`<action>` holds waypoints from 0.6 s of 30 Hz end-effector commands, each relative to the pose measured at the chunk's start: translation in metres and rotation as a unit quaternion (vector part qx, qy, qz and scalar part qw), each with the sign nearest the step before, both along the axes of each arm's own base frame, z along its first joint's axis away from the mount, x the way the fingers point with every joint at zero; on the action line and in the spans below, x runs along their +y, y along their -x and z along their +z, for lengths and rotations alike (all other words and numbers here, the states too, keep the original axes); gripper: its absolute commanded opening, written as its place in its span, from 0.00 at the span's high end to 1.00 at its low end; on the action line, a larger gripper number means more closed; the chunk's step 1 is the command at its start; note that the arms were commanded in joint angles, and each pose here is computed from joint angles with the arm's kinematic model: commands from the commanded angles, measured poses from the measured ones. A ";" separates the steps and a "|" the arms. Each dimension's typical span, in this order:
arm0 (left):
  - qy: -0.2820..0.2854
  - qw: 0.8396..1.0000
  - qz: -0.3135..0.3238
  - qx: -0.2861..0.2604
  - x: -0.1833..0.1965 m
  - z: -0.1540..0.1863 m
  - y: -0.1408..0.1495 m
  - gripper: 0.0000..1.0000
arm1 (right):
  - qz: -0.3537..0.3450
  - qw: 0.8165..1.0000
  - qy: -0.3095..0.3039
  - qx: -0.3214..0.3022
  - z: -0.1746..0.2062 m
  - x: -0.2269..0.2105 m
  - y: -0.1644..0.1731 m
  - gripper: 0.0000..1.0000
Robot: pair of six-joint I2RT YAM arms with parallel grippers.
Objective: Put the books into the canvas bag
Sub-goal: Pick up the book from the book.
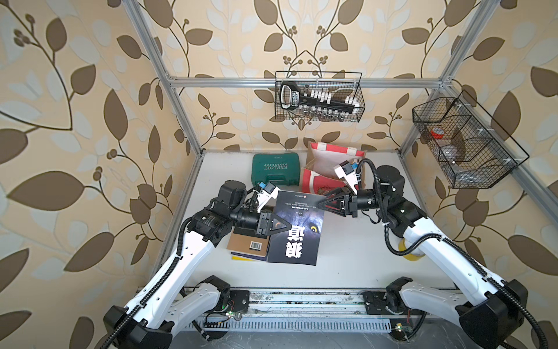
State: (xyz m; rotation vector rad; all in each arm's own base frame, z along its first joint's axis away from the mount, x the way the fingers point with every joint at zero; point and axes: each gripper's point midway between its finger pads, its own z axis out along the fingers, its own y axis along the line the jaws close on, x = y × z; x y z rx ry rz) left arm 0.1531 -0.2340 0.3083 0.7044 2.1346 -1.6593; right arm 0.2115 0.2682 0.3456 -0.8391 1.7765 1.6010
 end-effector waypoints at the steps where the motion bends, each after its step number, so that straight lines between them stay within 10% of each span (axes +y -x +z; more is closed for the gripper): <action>1: 0.040 0.997 -0.045 -0.051 -0.001 0.029 0.013 1.00 | 0.032 0.999 0.010 0.000 -0.012 -0.002 0.016 0.58; 18: 0.033 0.998 -0.041 -0.044 -0.002 0.019 0.009 0.98 | 0.066 0.997 0.033 0.005 -0.012 0.025 0.024 0.85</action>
